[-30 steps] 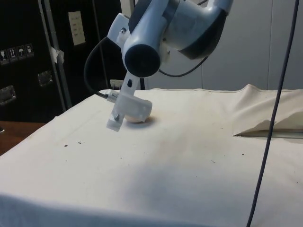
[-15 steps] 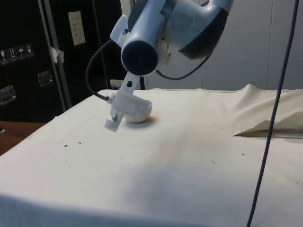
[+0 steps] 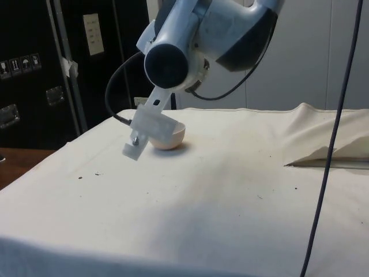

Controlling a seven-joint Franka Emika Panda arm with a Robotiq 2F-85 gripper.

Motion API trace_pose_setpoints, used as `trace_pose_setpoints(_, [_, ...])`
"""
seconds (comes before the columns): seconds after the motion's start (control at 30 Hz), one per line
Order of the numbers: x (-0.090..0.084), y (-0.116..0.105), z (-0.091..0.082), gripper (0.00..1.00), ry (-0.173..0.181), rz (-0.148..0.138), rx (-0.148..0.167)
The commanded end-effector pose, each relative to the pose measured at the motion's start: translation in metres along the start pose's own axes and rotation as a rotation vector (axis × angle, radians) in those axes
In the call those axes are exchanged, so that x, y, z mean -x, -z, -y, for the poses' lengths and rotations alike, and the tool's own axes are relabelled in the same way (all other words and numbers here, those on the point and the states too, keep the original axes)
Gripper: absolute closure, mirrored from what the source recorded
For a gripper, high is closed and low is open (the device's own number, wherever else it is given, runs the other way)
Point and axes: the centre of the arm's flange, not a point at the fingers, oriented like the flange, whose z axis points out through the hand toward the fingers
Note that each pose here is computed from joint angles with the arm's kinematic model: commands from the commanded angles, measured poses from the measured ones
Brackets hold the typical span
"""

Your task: Pour the coffee beans from the cup into the bowl.

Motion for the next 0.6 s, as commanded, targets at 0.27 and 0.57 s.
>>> trace_pose_setpoints(0.27, [0.0010, -0.0003, 0.0043, 1.00, -0.028, 0.023, -0.065])
trace_pose_setpoints(0.57, [0.0023, 0.0000, 0.0092, 1.00, -0.052, 0.043, -0.116])
